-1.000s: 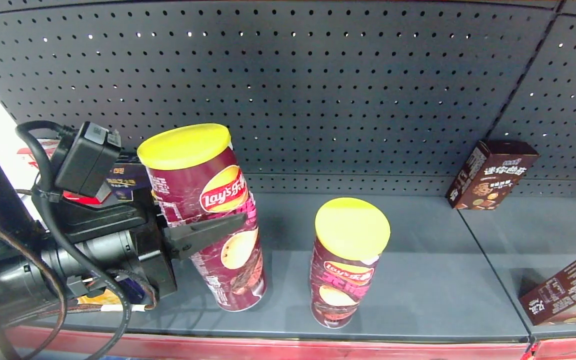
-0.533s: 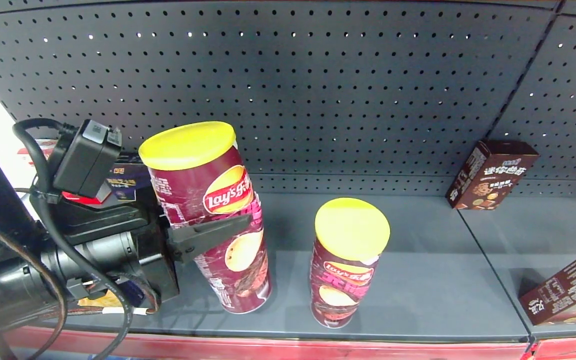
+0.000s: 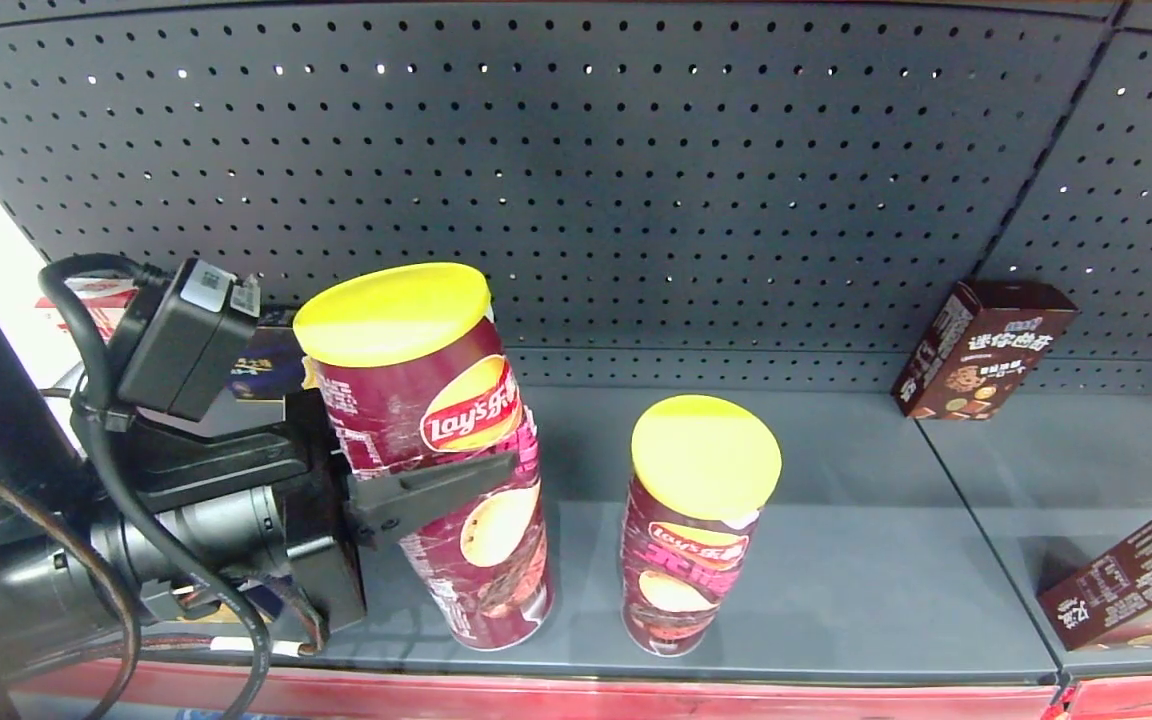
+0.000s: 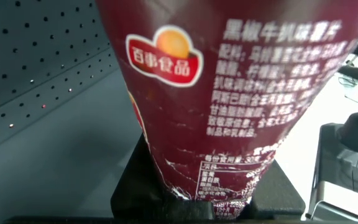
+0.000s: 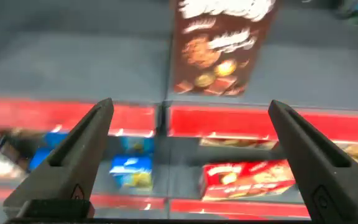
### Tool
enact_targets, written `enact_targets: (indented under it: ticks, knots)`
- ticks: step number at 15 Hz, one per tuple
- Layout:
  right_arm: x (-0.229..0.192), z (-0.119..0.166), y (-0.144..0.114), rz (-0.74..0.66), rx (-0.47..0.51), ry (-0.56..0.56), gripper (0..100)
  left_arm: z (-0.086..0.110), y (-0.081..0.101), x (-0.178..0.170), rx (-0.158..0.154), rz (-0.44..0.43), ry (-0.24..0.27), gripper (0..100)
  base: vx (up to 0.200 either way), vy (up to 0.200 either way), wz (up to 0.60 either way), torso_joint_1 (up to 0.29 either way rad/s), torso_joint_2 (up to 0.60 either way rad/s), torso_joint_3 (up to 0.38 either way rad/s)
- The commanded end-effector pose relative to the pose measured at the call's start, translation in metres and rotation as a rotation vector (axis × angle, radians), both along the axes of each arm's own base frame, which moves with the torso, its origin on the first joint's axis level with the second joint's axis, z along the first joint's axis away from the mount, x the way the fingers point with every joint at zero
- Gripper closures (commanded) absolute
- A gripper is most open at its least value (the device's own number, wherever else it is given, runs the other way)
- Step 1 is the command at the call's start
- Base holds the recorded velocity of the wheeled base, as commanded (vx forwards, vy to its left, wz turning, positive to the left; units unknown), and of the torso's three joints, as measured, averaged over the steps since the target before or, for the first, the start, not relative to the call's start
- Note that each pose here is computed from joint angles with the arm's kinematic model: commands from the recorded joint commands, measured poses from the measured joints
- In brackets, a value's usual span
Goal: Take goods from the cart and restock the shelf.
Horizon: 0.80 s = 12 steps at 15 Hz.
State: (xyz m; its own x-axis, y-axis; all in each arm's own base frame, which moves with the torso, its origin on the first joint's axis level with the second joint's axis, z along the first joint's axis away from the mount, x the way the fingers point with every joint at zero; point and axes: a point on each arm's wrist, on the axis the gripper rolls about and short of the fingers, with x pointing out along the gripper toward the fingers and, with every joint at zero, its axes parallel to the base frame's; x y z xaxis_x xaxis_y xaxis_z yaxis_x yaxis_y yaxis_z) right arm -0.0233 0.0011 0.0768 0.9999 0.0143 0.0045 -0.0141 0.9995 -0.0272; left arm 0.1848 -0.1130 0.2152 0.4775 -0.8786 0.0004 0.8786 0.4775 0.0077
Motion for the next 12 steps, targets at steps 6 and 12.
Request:
enact_targets:
  ticks: [6, 12]
  knots:
    - [0.000, -0.002, -0.001, -0.030, 0.027, 0.014, 0, -0.002, 0.007, -0.013, 0.000, 0.001, 0.000, 100, 0.000, 0.000, 0.00, 0.000, 0.00, 0.000]
    - [0.000, -0.002, -0.001, -0.031, 0.027, 0.012, 0, -0.003, 0.000, 0.000, 0.060, -0.003, -0.083, 100, 0.000, 0.000, 0.00, 0.000, 0.00, 0.000]
